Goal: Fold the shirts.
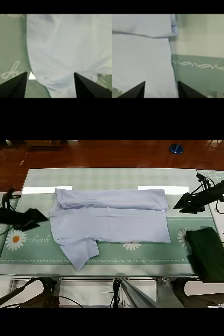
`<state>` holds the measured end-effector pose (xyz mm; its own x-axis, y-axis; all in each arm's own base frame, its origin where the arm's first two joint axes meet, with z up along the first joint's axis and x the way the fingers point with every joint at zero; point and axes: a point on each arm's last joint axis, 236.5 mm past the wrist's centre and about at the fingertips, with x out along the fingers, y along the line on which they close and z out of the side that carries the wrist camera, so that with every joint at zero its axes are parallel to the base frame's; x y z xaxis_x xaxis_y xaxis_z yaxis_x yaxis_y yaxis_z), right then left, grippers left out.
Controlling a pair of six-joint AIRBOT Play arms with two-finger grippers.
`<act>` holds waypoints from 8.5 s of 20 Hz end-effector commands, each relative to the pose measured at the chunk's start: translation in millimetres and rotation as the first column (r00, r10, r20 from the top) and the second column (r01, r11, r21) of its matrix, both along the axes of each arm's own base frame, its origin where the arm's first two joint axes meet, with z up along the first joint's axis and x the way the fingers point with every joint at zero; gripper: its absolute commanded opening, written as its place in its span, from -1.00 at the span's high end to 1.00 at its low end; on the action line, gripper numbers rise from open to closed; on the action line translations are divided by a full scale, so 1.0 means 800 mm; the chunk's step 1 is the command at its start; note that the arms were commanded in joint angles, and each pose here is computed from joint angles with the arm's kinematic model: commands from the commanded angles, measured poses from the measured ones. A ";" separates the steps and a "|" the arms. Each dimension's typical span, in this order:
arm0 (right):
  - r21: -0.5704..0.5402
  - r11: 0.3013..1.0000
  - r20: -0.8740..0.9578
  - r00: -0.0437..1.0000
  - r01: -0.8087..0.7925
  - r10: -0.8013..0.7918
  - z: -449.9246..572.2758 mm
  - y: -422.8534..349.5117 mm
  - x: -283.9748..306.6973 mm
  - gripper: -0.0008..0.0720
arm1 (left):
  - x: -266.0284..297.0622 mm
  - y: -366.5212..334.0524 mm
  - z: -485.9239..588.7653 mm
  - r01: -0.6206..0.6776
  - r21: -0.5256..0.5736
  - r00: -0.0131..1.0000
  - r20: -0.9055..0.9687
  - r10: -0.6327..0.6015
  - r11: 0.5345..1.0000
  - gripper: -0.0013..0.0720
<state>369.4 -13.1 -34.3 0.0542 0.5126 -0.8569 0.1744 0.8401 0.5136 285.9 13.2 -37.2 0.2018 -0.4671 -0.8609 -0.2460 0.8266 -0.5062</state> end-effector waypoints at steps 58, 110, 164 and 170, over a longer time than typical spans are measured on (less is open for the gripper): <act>0.176 0.959 0.508 0.814 0.222 -0.282 0.118 0.069 0.034 0.90 | 0.100 -0.102 0.096 0.021 -0.081 0.942 0.336 0.008 0.996 0.91; 0.291 0.908 0.205 0.907 0.301 -0.367 -0.058 0.091 0.152 0.89 | 0.238 -0.109 0.117 0.267 -0.128 0.887 0.419 -0.192 0.955 -0.70; 0.110 0.969 0.647 0.756 -0.220 0.098 0.100 0.462 0.084 0.90 | 0.081 -0.168 0.408 0.385 0.083 0.600 0.734 -0.318 0.919 0.91; 0.230 0.951 0.580 0.814 -0.207 0.037 0.038 0.574 0.033 -0.45 | 0.054 -0.166 0.385 0.413 0.103 0.642 0.671 -0.369 0.905 0.91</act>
